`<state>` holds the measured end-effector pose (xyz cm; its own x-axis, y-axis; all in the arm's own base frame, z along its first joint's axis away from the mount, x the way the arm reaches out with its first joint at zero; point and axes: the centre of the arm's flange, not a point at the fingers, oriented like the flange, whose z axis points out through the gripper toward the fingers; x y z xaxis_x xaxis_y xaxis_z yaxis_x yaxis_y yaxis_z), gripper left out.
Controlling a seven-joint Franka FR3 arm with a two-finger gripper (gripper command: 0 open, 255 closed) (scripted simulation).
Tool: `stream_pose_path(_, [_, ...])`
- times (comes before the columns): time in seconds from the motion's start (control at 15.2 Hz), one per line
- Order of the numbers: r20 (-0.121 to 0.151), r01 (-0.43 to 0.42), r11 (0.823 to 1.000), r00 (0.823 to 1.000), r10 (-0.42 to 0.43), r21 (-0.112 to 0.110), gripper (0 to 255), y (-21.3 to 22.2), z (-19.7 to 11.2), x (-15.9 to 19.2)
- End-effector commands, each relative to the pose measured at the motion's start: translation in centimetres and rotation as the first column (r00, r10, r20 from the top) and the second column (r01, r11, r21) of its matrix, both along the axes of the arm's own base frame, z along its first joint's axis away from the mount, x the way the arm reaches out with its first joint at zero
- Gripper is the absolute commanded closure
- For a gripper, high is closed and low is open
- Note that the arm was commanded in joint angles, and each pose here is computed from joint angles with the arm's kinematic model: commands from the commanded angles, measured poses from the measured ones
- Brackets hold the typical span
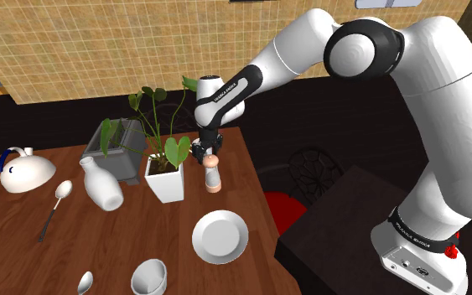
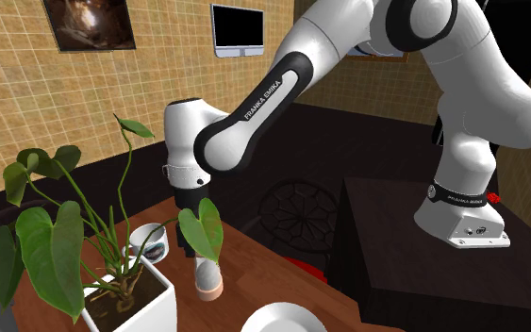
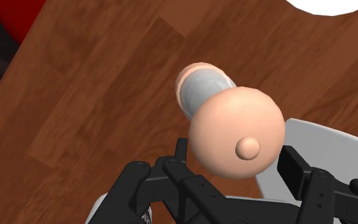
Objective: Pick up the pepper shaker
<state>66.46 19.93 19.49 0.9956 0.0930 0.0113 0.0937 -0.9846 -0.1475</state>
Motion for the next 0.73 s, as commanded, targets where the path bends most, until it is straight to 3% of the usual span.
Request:
stream_pose_path(0.0, [-0.005,0.000,1.000,1.000,0.000,-0.002,255,-0.1,-0.3,-0.1])
stream_pose_path(0.2, [-0.005,0.000,1.000,1.000,0.000,-0.002,255,0.0,-0.1,0.0])
stream_pose_path(0.66, [-0.005,0.000,1.000,1.000,0.000,-0.002,255,0.0,3.6,0.0])
